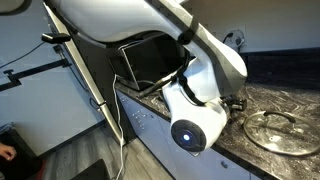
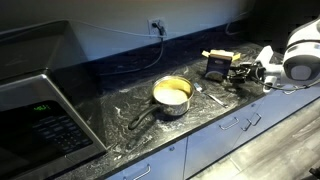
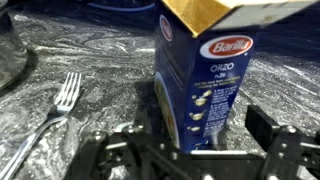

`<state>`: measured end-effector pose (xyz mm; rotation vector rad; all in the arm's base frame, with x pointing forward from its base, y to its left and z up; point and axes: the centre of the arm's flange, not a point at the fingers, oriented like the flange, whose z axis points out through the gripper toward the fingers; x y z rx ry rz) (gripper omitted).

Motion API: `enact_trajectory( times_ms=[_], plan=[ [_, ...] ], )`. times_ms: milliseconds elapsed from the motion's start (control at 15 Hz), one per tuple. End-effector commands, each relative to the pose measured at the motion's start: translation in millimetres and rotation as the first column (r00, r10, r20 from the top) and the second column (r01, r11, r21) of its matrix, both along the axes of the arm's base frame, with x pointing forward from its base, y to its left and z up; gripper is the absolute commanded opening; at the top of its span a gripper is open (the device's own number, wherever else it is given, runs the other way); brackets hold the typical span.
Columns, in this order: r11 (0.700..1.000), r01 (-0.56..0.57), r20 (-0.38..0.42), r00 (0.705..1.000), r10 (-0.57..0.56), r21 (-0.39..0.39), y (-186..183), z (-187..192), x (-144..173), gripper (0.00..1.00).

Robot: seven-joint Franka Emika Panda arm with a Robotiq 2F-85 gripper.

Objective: Pour the contents from the blue box into the pot

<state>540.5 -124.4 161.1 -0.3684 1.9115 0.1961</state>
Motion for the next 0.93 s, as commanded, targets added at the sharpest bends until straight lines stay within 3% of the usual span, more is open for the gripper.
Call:
enact_trajectory(
  times_ms=[0,600,733,867],
  plan=[
    [0.999,-0.023,0.017,1.000,0.023,-0.030,-4,-3,15,1.00],
    [0.985,-0.148,-0.028,0.989,0.146,-0.086,0,-14,35,1.00],
    [0.981,-0.168,-0.035,0.986,0.165,-0.097,-1,-16,36,0.74],
    [0.977,-0.183,-0.040,0.983,0.180,-0.109,-1,-17,37,0.58]
  ],
)
